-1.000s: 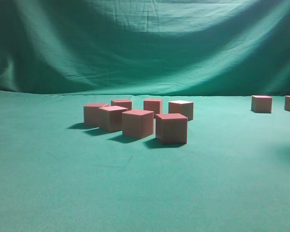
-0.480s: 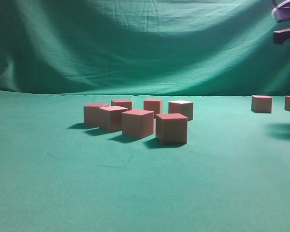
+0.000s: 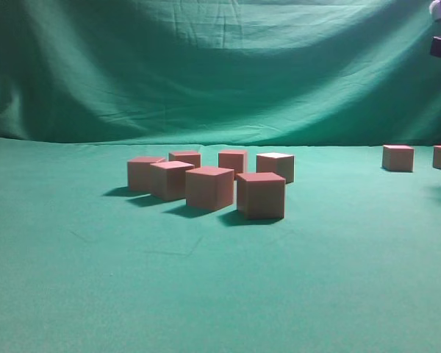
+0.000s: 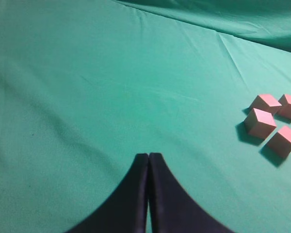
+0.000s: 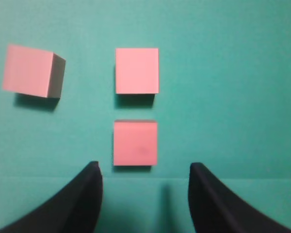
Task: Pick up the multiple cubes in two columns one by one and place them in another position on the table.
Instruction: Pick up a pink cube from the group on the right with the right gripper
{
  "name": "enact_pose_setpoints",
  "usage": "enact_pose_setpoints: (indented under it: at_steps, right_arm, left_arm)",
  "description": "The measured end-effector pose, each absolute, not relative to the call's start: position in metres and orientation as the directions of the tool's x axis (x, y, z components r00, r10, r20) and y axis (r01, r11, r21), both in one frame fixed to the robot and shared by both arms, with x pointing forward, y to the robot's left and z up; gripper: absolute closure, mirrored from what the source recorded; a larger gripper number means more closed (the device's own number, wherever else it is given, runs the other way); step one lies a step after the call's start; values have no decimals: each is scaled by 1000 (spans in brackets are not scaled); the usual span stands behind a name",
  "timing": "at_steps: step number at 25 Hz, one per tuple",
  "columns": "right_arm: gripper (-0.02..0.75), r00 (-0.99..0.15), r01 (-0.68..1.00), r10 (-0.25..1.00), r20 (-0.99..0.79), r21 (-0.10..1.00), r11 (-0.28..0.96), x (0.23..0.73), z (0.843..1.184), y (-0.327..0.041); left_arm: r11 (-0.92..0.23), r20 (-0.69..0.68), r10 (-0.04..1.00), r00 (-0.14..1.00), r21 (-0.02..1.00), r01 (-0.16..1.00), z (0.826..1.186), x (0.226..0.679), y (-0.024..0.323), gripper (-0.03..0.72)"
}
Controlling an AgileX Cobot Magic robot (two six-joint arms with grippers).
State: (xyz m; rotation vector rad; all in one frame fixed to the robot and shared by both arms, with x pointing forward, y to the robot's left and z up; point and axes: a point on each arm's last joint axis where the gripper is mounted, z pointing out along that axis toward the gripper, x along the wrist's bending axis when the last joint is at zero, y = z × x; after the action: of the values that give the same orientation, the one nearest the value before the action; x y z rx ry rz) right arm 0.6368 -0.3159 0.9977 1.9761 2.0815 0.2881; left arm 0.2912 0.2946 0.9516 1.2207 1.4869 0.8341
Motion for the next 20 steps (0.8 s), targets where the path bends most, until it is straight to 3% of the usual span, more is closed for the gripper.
enact_pose_setpoints:
  at_steps: [3,4,5,18,20]
  right_arm:
    - [335,-52,953,998,-43,297,62,640,986,-316]
    - [279,-52,957,998,-41,285,61,642,981,-315]
    - [270,-42,960,999,-35,274,50,643,976,-315]
    - [279,24,970,1000,-9,241,-21,655,933,-315]
    - [367,24,969,1000,-9,245,-21,655,933,-315]
  left_arm:
    - [253,-265,964,7,927,276,952,291,295,688]
    - [253,-265,964,7,927,276,952,291,295,688]
    - [253,-265,964,7,927,276,952,291,295,688]
    - [253,-265,964,7,927,276,952,291,295,688]
    - [253,-265,964,7,927,276,952,291,295,688]
